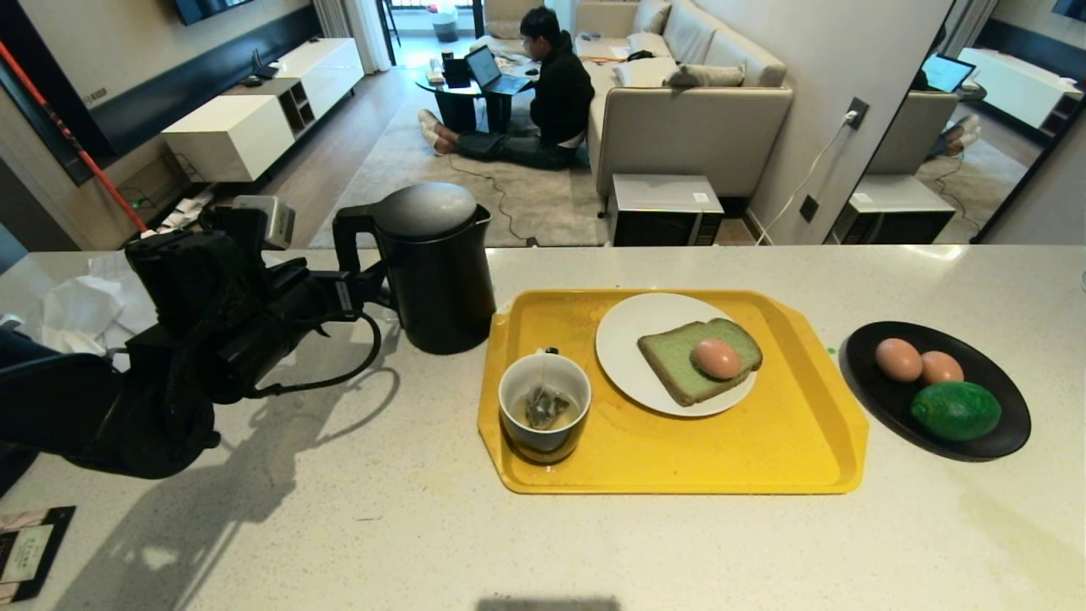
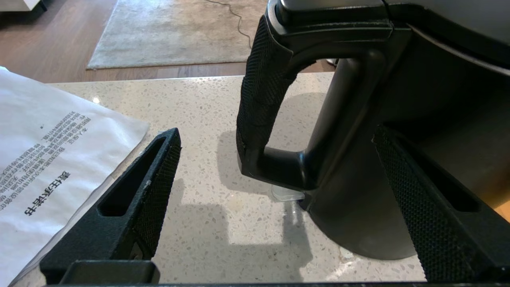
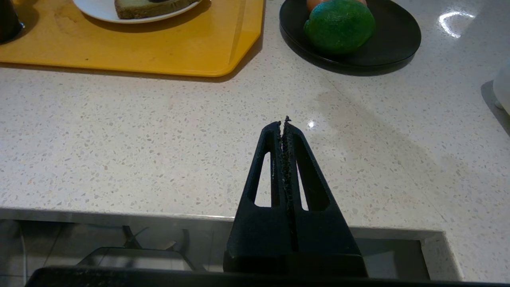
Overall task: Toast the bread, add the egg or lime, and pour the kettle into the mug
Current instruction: Pick up the kettle
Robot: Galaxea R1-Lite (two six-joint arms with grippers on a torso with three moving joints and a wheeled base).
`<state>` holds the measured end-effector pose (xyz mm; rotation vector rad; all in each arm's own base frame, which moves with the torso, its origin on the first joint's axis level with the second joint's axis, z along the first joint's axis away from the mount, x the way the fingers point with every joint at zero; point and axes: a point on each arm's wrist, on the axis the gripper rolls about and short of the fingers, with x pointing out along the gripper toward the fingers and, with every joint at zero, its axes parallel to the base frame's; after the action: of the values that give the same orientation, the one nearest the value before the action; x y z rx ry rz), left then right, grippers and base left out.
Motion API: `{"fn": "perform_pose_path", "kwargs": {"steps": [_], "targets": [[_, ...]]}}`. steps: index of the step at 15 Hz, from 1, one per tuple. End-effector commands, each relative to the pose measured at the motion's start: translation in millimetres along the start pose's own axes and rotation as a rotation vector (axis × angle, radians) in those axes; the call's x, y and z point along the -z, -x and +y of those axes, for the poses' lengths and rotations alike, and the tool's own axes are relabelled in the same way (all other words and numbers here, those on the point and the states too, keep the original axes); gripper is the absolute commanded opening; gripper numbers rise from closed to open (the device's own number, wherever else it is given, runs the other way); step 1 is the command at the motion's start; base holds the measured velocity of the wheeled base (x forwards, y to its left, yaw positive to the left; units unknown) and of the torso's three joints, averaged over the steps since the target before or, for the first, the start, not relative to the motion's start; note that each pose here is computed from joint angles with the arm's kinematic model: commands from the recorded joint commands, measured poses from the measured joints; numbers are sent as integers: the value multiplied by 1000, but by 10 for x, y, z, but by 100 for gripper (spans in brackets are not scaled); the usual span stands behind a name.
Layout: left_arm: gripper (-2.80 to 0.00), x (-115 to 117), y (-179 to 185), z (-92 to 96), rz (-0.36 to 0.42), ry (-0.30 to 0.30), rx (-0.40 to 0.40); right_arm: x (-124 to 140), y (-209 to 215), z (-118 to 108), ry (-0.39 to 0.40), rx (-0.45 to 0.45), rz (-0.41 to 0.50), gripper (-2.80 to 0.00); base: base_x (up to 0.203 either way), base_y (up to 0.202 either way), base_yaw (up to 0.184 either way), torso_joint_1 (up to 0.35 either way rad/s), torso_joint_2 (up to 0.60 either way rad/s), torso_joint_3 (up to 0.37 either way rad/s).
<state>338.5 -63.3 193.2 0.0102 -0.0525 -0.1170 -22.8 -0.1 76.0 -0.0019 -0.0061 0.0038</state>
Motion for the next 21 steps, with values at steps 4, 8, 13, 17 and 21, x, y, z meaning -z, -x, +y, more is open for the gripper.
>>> {"fn": "perform_pose_path", "kwargs": {"steps": [4,8,13,17,21], "targets": [[0,-24,143,29,1,4,-7,1,-1,0,0,-1,1,-280,0,0,0,0,0,0],[0,-22,219,177,-20,0,-1,-1,0,0,0,-1,0,-280,0,0,0,0,0,0],[0,0,191,365,-25,-5,55,4,-1,0,0,-1,1,-280,0,0,0,0,0,0],[0,13,45,421,-36,0,71,-1,0,0,1,-1,0,-280,0,0,0,0,0,0],[0,30,-122,451,-37,-1,62,2,-1,0,0,-1,1,-280,0,0,0,0,0,0]]}}
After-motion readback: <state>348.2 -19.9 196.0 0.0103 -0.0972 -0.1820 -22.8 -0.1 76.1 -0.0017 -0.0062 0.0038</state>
